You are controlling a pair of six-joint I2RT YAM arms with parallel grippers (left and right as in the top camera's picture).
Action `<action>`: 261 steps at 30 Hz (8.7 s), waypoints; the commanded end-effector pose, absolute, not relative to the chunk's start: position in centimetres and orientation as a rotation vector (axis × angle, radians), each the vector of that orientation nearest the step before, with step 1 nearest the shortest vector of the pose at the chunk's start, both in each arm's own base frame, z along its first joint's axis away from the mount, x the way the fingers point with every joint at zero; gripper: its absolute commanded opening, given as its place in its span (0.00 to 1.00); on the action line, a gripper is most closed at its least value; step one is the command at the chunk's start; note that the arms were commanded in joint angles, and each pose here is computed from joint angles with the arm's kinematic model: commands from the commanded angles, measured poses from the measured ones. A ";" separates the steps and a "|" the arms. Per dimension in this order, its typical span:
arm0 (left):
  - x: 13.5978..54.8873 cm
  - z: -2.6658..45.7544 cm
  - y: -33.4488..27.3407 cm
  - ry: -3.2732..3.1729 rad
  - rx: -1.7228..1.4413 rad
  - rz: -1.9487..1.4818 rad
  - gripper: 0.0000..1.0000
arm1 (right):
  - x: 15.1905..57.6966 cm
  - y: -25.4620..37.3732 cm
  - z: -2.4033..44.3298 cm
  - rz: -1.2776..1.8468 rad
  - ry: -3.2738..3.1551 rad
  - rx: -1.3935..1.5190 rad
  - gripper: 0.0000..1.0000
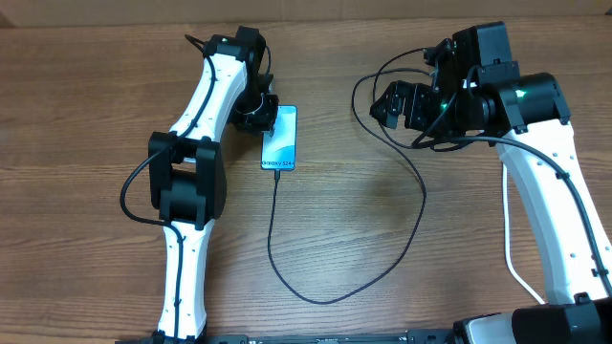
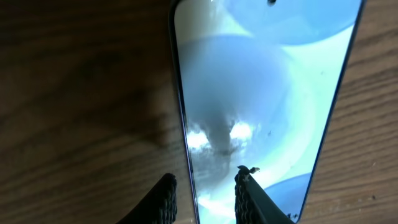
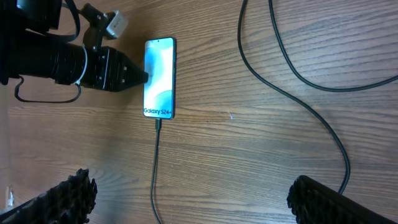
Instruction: Plug charger to phone and switch on socket
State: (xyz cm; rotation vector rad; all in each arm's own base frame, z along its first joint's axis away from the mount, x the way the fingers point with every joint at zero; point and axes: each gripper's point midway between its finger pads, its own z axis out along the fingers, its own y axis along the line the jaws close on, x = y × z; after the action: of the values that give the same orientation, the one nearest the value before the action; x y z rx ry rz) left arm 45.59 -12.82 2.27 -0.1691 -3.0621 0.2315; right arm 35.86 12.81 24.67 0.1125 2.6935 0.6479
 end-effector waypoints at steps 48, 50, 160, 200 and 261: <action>40.4 39.2 -11.4 -3.794 -0.288 0.519 1.00 | 48.6 -15.6 15.2 0.028 2.706 0.717 1.00; 40.4 39.2 -11.4 -3.794 -0.288 0.519 1.00 | 49.5 -16.6 14.6 0.016 2.673 0.725 1.00; 40.4 39.2 -11.4 -3.794 -0.288 0.519 1.00 | 49.5 -15.7 7.4 0.207 2.781 0.939 1.00; 40.4 39.2 -11.4 -3.794 -0.288 0.519 1.00 | 22.4 1.3 34.6 0.316 2.539 0.513 1.00; 40.4 39.2 -11.4 -3.794 -0.288 0.519 1.00 | 22.5 2.0 24.2 0.358 2.023 0.312 1.00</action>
State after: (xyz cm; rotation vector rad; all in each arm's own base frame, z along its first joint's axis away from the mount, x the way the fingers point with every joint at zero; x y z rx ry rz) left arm 40.26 -11.52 39.42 -0.3086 -3.7966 0.5292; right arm 22.69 1.78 24.82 0.3398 2.0701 0.3524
